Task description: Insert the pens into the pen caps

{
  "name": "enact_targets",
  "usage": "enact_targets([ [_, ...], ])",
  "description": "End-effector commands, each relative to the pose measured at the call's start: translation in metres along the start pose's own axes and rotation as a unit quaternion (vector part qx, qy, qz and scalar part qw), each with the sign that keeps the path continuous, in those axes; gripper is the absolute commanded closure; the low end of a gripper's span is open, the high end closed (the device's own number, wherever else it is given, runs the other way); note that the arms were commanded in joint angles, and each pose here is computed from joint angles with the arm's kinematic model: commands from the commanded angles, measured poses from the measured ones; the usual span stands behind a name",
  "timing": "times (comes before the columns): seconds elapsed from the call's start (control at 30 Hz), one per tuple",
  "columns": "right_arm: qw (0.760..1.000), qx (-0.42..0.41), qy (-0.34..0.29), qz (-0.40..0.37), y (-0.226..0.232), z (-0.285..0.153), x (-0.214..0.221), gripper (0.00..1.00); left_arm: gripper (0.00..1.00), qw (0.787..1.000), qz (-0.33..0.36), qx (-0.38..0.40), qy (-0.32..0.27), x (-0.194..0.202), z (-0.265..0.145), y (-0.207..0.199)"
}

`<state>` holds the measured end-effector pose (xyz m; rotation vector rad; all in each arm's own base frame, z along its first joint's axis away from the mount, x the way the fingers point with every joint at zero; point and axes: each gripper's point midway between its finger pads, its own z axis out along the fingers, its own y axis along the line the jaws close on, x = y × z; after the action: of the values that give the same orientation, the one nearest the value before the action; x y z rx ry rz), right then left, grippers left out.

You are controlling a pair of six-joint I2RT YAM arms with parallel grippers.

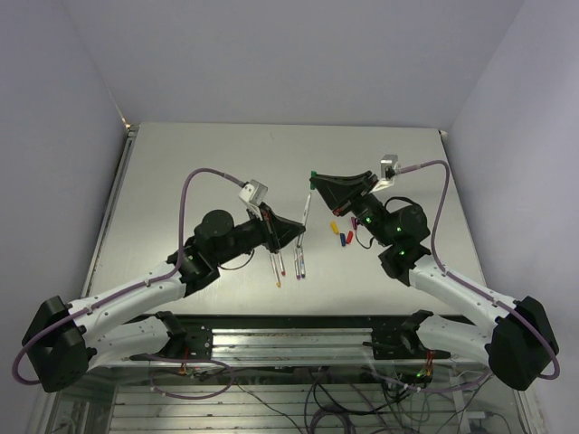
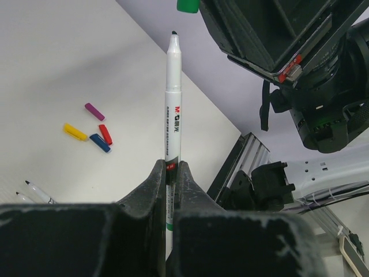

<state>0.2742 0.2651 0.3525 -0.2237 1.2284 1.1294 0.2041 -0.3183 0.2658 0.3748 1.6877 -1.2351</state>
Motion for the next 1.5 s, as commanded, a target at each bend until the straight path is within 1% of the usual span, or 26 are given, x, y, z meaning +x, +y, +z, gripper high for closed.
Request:
enact_targets([
  [0.0, 1.000, -0.005, -0.019, -0.005, 0.005, 0.000, -0.007, 1.00, 0.93, 0.999, 0.018, 0.011, -0.034, -0.020, 0.000, -0.010],
  [0.3, 1.000, 0.000, -0.023, 0.016, 0.001, -0.001, 0.003, 1.00, 0.93, 0.999, 0.014, 0.015, -0.034, -0.016, 0.002, -0.009],
  [0.73, 0.999, -0.002, -0.009, 0.034, 0.005, -0.005, 0.013, 1.00, 0.93, 0.998, 0.011, 0.011, -0.061, -0.021, -0.003, -0.005],
  [1.2, 0.994, -0.014, 0.058, 0.090, 0.010, -0.013, 0.064, 1.00, 0.93, 0.992, 0.017, 0.023, -0.126, -0.044, -0.006, -0.010],
  [1.33, 0.991, -0.021, 0.085, 0.104, 0.013, -0.015, 0.078, 1.00, 0.93, 0.988, 0.019, 0.017, -0.154, -0.053, -0.010, -0.009],
  [1.47, 0.988, -0.016, 0.112, 0.107, 0.012, -0.018, 0.092, 1.00, 0.93, 0.985, 0.030, -0.001, -0.169, -0.062, -0.012, -0.004],
])
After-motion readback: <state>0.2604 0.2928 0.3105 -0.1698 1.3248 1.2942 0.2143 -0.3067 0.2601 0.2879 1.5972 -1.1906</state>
